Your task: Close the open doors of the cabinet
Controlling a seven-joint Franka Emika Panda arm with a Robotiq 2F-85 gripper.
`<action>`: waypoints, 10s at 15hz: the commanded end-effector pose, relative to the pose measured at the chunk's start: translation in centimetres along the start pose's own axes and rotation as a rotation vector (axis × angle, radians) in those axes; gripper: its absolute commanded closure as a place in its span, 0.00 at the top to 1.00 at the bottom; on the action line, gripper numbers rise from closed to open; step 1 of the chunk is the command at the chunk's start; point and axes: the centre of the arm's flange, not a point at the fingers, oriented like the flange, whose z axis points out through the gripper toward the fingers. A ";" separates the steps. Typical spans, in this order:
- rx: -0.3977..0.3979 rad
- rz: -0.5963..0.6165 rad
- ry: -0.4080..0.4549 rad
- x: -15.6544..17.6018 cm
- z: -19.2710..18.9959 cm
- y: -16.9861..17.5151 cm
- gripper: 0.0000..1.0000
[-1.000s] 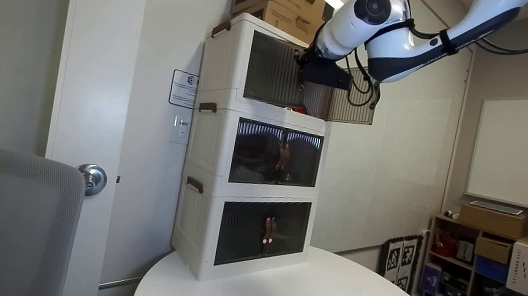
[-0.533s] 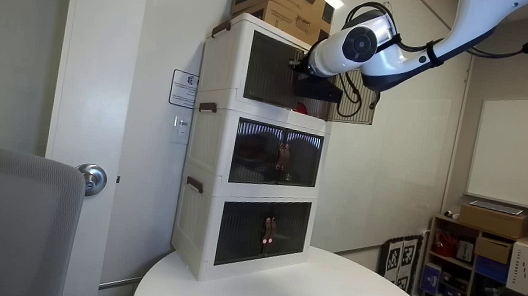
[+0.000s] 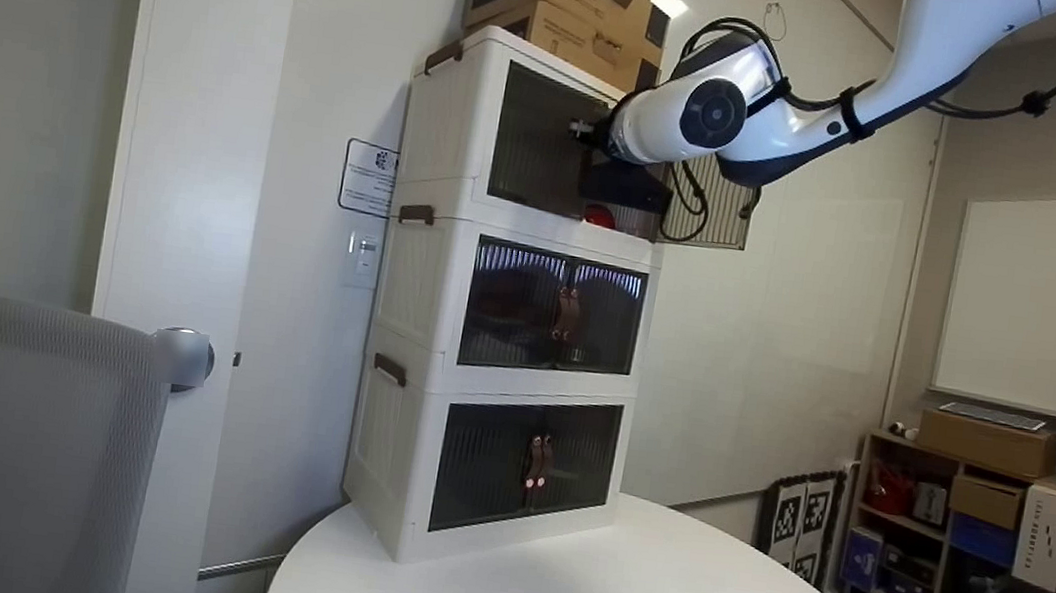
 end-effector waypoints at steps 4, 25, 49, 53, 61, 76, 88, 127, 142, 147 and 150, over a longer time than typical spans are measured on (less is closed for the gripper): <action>0.106 0.021 0.107 2.9 2.0 -3.7 0.10; 0.129 0.287 -0.377 12.4 -4.8 5.3 0.71; 0.045 0.024 -1.105 4.4 -15.5 4.5 1.00; -0.110 -0.100 -1.222 8.7 -13.4 9.5 1.00; -0.307 -0.162 -1.204 22.0 -11.7 17.9 1.00; -0.338 0.001 -1.105 26.0 -10.9 27.8 1.00; -0.325 0.119 -0.977 20.9 -2.9 40.9 0.52; 0.358 0.160 -0.482 7.2 8.3 20.2 0.00; 0.545 0.177 -0.485 3.7 7.3 14.2 0.00; 0.537 0.124 -0.430 3.0 6.8 13.3 0.00; 0.523 0.125 -0.531 4.7 7.5 15.2 0.32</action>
